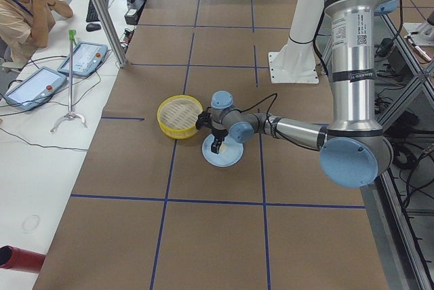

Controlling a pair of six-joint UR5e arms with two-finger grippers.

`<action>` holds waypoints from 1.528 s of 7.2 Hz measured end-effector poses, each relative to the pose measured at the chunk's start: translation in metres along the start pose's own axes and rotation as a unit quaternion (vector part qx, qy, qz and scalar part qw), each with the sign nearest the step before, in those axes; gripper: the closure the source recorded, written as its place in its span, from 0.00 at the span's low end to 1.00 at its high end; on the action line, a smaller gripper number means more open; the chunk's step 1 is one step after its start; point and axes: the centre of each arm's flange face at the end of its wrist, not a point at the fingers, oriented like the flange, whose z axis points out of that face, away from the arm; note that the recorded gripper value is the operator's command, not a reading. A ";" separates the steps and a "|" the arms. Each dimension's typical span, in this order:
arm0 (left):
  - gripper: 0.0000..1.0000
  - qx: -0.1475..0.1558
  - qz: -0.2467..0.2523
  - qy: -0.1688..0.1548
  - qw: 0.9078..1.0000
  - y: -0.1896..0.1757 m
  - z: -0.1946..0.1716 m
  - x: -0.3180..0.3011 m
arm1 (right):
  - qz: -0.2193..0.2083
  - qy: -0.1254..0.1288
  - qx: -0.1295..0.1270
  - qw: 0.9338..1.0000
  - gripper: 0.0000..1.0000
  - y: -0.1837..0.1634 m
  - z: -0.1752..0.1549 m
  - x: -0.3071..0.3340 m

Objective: Place bun in steamer
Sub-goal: 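Lift the bun with the left gripper and carry it toward the steamer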

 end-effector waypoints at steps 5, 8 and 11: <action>0.63 -0.002 0.002 0.001 1.000 0.000 0.001 0.003 | 0.000 0.000 0.000 1.000 0.00 0.000 0.000 0.000; 0.63 0.025 0.012 0.019 0.999 -0.010 -0.027 0.021 | 0.000 0.000 0.000 1.000 0.00 0.000 0.000 0.000; 0.63 0.101 -0.026 0.047 0.993 -0.062 -0.092 0.035 | 0.000 0.000 0.000 1.000 0.00 0.000 0.000 0.000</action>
